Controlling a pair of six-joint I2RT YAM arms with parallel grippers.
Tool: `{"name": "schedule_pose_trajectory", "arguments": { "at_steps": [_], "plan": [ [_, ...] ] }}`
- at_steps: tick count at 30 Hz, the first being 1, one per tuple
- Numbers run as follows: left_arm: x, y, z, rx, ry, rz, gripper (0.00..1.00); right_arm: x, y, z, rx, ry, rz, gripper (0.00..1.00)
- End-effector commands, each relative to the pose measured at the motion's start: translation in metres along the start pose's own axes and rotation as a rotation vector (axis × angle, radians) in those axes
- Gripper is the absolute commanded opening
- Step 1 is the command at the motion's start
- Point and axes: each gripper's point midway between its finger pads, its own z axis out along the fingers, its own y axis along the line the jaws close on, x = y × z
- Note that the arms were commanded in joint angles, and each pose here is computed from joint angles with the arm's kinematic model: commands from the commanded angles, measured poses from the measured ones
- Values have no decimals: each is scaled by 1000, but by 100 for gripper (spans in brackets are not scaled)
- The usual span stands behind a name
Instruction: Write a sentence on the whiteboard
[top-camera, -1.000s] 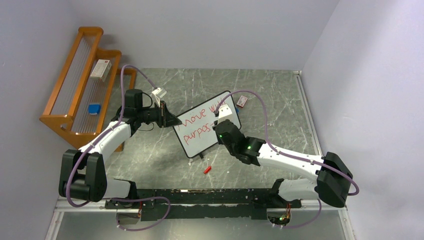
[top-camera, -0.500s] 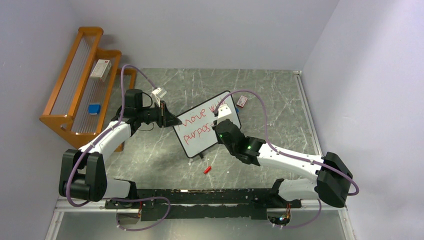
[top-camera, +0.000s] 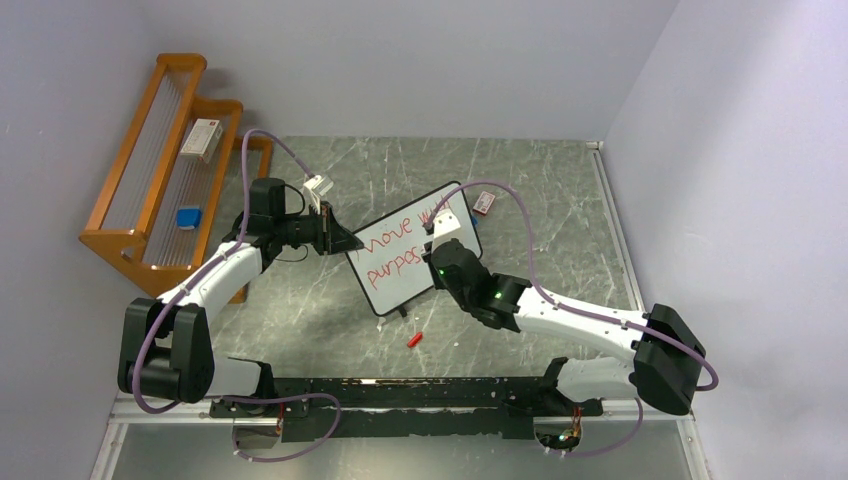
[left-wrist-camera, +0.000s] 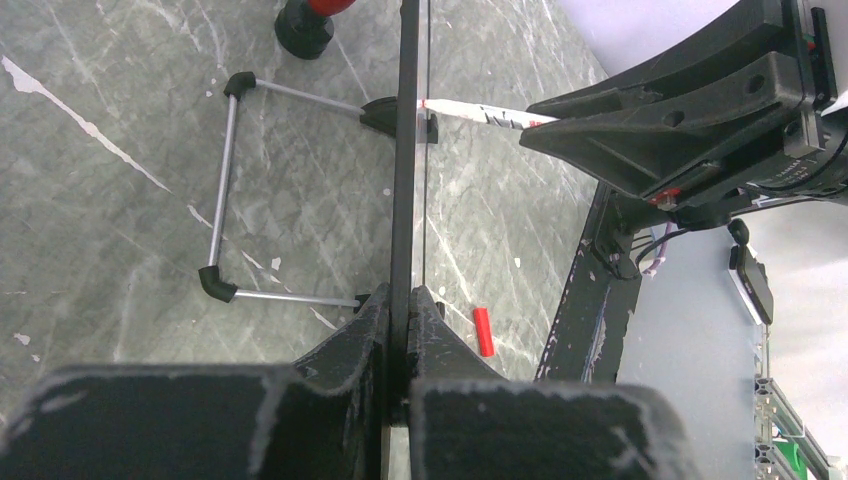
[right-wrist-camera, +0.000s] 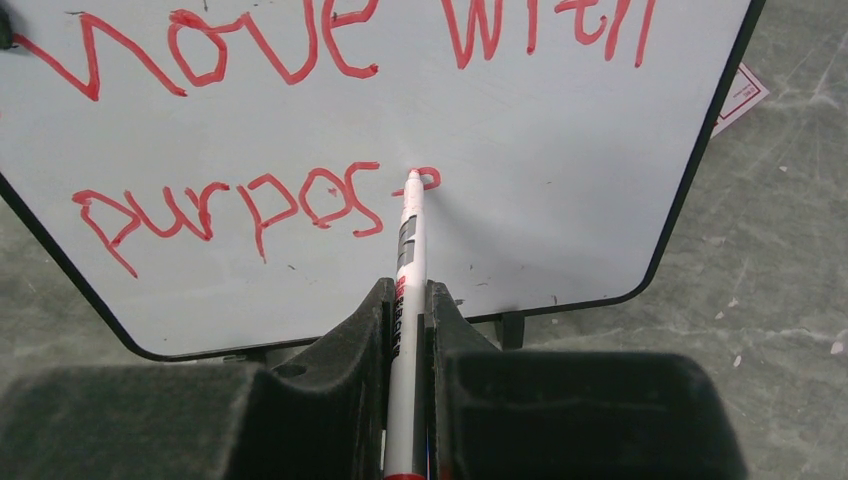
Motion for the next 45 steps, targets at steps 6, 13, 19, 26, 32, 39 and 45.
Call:
{"name": "schedule_pose_trajectory", "arguments": {
  "at_steps": [6,13,19,26,32,39,45],
  "plan": [
    [37,22,4,-94,98,-81,5,5,15,-3,-57,19,-9,0],
    [36,22,4,-94,98,-80,5,18,9,-5,-27,52,-21,0],
    [36,22,4,-95,98,-79,5,27,1,-6,8,70,-29,0],
    [37,22,4,-95,99,-79,5,27,-6,-6,49,64,-22,0],
    [37,23,4,-98,100,-79,5,22,-11,-5,81,44,-13,0],
    [37,23,4,-103,103,-80,5,15,-14,-5,88,19,-3,0],
    [37,24,3,-108,106,-81,5,5,-18,-14,75,-9,0,0]
  ]
}}
